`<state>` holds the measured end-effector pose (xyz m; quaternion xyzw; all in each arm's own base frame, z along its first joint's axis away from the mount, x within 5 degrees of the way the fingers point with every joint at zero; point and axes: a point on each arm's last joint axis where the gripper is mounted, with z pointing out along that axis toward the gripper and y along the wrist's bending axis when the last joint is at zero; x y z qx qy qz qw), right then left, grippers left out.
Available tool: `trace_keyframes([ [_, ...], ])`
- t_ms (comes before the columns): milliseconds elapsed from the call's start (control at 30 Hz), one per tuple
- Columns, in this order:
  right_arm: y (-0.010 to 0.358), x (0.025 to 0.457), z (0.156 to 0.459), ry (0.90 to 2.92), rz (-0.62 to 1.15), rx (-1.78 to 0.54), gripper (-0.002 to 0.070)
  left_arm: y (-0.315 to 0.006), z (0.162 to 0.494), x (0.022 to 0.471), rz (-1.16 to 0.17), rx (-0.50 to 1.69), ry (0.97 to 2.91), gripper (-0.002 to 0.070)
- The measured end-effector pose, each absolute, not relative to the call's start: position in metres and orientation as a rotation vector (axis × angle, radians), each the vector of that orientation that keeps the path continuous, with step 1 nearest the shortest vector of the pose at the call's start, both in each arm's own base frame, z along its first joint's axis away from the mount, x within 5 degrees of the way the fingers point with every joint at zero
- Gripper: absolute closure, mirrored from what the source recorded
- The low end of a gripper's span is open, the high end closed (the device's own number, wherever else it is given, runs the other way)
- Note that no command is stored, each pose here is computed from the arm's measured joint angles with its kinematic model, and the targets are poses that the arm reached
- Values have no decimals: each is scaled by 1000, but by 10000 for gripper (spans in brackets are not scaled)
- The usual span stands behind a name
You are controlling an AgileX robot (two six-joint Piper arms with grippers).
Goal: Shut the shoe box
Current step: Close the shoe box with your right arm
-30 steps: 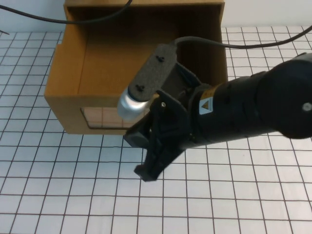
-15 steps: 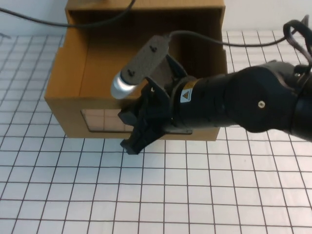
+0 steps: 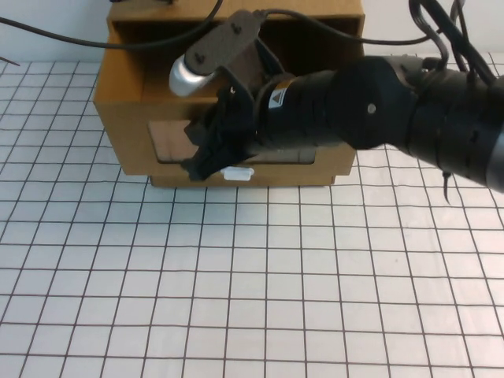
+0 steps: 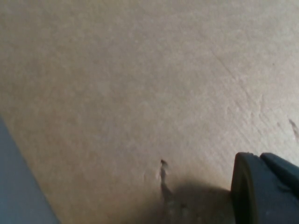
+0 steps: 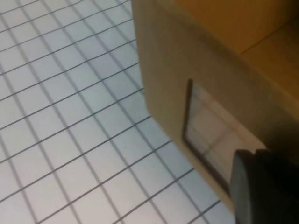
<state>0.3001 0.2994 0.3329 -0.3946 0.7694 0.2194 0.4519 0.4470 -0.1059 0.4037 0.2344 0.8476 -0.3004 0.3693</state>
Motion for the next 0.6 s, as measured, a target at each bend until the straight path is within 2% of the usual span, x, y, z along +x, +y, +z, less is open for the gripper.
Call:
trace_keyframes([
  [400,294,345,336,1999,627,-915,690,-106,403,447,-763,600,2176,680],
  [600,292,349,339,2022,674,-947,690,-106,403,448,-764,599,2177,680],
])
